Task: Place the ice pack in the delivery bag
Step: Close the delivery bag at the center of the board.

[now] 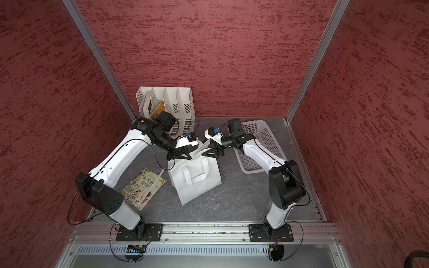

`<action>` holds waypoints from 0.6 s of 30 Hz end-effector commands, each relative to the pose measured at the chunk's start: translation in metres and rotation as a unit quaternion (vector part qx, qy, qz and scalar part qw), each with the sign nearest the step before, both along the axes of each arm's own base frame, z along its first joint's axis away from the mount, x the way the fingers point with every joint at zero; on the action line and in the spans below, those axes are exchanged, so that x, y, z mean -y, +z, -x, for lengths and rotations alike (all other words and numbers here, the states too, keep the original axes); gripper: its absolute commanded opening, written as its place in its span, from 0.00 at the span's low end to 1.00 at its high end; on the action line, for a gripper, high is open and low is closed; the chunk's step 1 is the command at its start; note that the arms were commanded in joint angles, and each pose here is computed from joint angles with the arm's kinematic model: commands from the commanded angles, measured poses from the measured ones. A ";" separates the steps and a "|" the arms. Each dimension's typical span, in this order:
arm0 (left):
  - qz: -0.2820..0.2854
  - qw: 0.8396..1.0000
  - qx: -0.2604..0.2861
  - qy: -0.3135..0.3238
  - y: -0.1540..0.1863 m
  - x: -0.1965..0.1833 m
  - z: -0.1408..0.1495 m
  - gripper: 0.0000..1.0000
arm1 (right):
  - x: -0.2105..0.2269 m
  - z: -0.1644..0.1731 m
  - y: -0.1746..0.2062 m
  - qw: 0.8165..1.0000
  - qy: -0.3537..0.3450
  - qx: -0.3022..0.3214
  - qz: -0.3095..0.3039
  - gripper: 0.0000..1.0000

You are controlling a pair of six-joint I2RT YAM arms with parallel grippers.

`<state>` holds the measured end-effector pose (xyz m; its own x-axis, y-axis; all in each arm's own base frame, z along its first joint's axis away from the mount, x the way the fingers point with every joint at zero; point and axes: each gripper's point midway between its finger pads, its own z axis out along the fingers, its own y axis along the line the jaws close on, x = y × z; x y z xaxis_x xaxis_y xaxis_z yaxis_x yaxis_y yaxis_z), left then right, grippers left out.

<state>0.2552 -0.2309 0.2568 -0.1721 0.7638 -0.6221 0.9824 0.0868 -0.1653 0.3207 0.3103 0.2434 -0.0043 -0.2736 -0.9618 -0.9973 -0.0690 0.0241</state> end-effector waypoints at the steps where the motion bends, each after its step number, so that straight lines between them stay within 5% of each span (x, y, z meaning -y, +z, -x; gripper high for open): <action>1: 0.008 1.000 0.015 0.008 0.006 0.000 -0.005 0.00 | 0.005 0.010 0.004 1.000 -0.004 -0.018 0.002 0.46; 10: 0.008 0.999 0.026 0.029 0.009 0.007 -0.024 0.00 | 0.019 0.021 0.011 0.997 -0.074 0.023 -0.003 0.03; 12: 0.003 0.999 0.033 0.035 0.009 0.008 -0.029 0.00 | 0.024 0.024 0.015 0.995 -0.096 0.031 -0.005 0.00; 18: 0.006 0.999 0.043 0.033 0.010 0.017 -0.030 0.37 | 0.046 0.033 0.016 0.982 -0.178 0.062 -0.015 0.00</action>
<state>0.2820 -0.2397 0.2632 -0.1857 0.7538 -0.6304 0.9824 0.1564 -0.1024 0.2766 0.2696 0.2392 -0.0340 -0.2861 -0.9576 -0.9824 0.1858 -0.0206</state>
